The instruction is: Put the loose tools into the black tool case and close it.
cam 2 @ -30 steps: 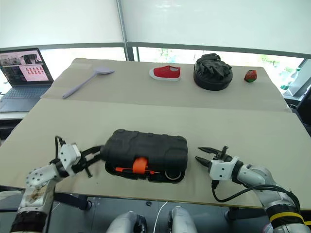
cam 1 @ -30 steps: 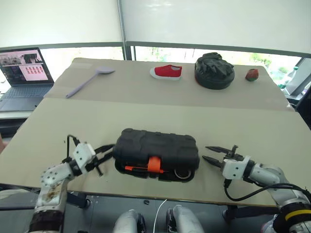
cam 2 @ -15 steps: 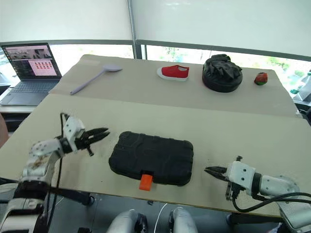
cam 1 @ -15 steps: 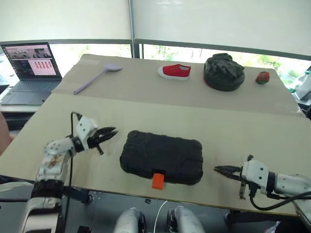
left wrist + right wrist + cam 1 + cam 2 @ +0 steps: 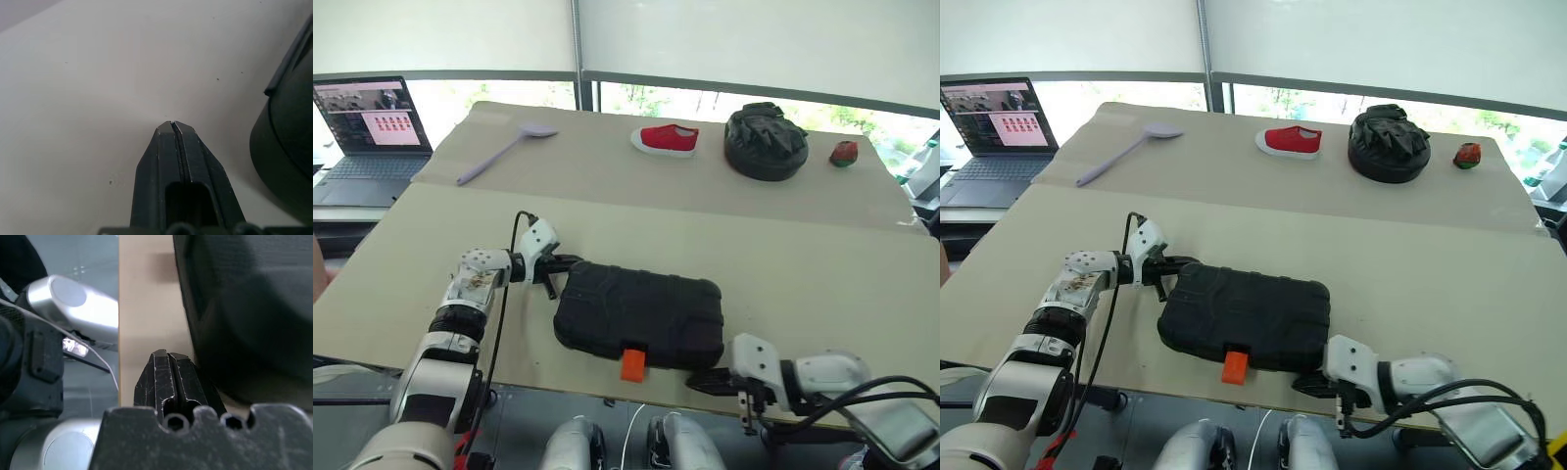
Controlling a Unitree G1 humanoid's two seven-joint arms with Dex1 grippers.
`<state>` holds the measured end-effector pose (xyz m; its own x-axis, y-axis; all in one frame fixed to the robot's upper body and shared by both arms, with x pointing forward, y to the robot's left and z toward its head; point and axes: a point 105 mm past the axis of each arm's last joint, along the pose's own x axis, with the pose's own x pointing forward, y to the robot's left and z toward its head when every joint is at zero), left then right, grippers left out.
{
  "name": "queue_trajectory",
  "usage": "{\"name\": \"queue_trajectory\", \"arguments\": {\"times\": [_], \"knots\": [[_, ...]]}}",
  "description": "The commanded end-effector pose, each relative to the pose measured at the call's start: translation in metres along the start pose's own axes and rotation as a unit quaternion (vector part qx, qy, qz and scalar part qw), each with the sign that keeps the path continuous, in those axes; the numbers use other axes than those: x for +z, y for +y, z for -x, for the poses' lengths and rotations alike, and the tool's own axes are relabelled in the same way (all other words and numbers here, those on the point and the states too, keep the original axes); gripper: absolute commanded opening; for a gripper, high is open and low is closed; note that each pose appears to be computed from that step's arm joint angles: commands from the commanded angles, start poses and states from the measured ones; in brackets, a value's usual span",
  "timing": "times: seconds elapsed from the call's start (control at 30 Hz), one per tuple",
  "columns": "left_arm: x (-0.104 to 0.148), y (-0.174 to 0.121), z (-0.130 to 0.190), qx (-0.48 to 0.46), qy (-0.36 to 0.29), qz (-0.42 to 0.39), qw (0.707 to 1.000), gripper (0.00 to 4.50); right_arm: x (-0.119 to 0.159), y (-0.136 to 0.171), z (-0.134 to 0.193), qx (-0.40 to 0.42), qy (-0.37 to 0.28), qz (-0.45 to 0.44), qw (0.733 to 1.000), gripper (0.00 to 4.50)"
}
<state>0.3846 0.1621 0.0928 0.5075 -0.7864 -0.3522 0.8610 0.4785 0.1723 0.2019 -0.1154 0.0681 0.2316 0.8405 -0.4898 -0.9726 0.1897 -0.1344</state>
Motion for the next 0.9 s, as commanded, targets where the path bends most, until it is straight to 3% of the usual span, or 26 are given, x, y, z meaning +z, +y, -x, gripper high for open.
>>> {"name": "queue_trajectory", "arguments": {"times": [0.03, 0.13, 0.37, 0.57, 0.73, 0.9], "knots": [[0.009, 0.001, 0.006, -0.002, -0.025, 0.002, 1.000, 0.03, 0.008, -0.043, 0.007, -0.112, -0.010, 0.029, 0.993, 0.00], [0.004, 0.004, 0.020, 0.026, -0.052, 0.040, 0.998, 0.03, 0.007, -0.070, 0.015, -0.174, -0.009, 0.044, 0.984, 0.00], [0.006, -0.025, 0.044, 0.018, -0.107, 0.075, 0.991, 0.03, 0.001, -0.132, 0.030, -0.293, -0.019, 0.035, 0.955, 0.00], [0.025, -0.036, 0.056, 0.006, -0.142, 0.066, 0.988, 0.03, -0.008, -0.153, 0.032, -0.316, -0.020, 0.042, 0.947, 0.00], [0.047, -0.020, 0.086, 0.004, -0.142, 0.061, 0.988, 0.03, -0.011, -0.144, 0.042, -0.303, -0.023, 0.041, 0.952, 0.00], [0.085, -0.048, 0.055, -0.121, -0.123, 0.026, 0.985, 0.03, -0.011, -0.114, 0.050, -0.258, -0.042, 0.006, 0.965, 0.00]]}}
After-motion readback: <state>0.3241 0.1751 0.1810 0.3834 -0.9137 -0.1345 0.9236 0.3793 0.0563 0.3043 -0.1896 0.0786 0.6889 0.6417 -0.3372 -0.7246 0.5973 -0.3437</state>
